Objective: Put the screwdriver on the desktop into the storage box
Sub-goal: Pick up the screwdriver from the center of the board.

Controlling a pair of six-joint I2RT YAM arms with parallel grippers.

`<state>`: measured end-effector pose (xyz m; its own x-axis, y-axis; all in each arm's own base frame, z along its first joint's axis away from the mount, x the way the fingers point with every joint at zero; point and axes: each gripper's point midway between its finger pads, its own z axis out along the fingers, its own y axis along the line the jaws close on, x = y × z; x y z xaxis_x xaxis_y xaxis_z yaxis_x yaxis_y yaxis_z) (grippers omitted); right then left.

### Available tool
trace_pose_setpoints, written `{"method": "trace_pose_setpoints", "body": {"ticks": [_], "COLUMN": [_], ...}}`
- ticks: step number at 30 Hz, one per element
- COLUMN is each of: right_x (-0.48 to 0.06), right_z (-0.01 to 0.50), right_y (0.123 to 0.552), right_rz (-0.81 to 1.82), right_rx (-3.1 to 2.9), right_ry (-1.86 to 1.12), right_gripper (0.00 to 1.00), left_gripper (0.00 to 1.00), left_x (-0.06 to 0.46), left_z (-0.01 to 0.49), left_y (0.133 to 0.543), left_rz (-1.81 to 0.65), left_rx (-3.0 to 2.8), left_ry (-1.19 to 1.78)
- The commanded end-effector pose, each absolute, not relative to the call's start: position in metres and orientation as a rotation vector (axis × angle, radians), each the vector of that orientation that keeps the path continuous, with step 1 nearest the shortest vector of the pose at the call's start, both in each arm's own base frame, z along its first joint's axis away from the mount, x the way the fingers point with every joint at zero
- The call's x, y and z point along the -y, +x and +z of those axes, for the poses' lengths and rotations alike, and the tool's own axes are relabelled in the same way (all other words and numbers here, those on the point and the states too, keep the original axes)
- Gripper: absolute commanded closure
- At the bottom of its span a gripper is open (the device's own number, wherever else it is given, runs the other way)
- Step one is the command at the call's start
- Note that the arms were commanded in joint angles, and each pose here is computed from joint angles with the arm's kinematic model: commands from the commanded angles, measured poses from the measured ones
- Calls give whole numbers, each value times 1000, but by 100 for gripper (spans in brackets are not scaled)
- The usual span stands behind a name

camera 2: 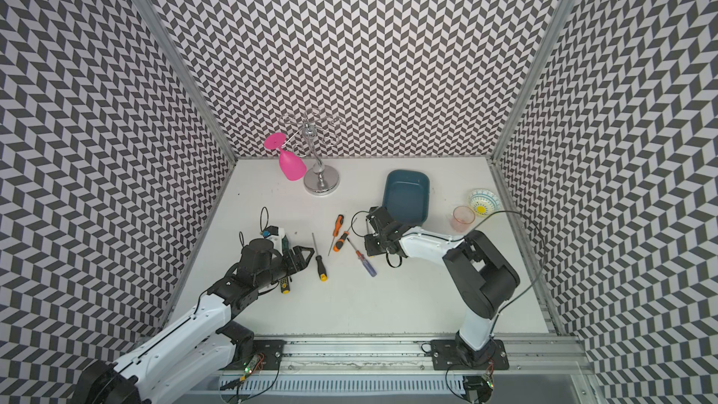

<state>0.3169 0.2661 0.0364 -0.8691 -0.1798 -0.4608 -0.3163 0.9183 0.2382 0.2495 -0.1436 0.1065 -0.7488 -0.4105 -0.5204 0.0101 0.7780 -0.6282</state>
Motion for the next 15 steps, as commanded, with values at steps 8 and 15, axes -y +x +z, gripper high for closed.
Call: {"method": "trace_pose_setpoints", "body": {"ticks": [8,15], "right_x": [-267,-270], "right_z": [21,15], "right_y": [322,322], "right_rz": [303,261], "right_rx": [-2655,-2664], "right_ry": [-397,-419], "right_gripper": [61,69], "left_gripper": [26,26], "left_x": [145,146], "left_z": [106,106], "left_y": [248,249], "left_rz": [-821,-824], "left_rx": [-2301,-2306], "left_ry": [-296,-294]}}
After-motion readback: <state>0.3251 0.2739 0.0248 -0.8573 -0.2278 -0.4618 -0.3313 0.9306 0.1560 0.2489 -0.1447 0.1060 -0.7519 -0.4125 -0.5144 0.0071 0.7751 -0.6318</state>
